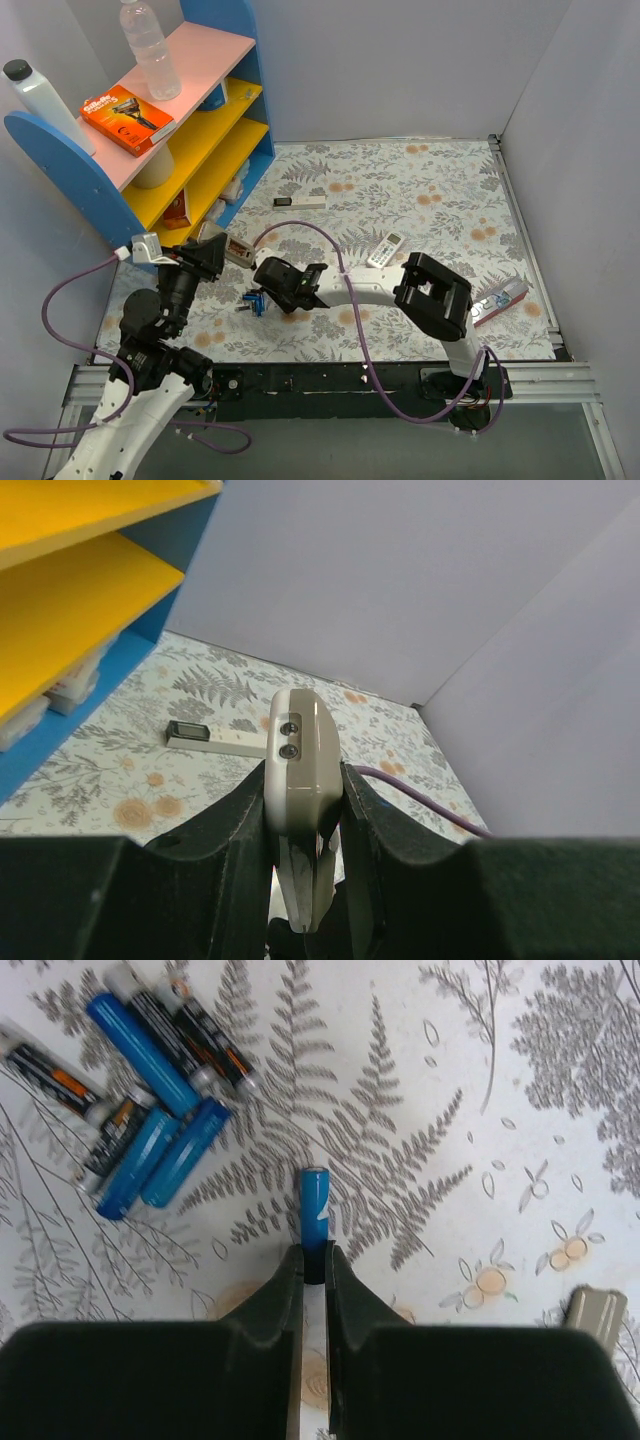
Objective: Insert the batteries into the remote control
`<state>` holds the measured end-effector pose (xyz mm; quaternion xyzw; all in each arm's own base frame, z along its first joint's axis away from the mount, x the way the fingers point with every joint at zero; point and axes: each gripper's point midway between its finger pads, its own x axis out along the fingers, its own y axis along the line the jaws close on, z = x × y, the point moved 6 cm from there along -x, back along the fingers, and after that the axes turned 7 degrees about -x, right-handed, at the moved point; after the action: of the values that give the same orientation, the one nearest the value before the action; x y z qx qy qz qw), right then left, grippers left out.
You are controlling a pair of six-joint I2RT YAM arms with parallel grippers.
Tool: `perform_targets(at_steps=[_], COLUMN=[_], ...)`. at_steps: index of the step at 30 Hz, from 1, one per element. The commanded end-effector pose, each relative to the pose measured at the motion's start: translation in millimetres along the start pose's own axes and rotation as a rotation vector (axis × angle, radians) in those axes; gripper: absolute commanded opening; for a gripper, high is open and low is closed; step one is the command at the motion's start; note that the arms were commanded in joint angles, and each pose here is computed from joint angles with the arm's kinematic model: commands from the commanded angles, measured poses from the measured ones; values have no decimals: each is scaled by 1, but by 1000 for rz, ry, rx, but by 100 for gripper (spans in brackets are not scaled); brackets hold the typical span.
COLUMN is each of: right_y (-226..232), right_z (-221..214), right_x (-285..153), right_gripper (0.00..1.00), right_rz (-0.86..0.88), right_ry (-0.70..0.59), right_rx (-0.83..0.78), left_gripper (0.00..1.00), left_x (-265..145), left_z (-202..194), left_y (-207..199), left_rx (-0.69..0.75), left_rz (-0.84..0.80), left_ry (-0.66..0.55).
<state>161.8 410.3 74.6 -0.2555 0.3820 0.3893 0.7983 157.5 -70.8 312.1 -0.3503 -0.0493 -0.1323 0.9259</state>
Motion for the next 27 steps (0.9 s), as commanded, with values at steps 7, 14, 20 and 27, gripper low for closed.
perform_targets(at_steps=[7, 14, 20, 27], right_y=[-31, -53, -72, -76], right_z=[-48, -67, -63, -46], right_x=[-44, -77, -117, -158], right_gripper=[1, 1, 1, 1], right_rz=[-103, -140, -171, -120], right_ry=[45, 7, -69, -173], right_rx=[-48, -2, 42, 54], left_gripper=[0, 0, 0, 0], left_x=[10, 13, 11, 14], left_z=[-52, -86, -115, -136], left_y=[-1, 1, 8, 15], left_rx=[-174, -278, -339, -374], left_rz=[-122, -225, -275, -293], left_ry=[163, 248, 330, 384])
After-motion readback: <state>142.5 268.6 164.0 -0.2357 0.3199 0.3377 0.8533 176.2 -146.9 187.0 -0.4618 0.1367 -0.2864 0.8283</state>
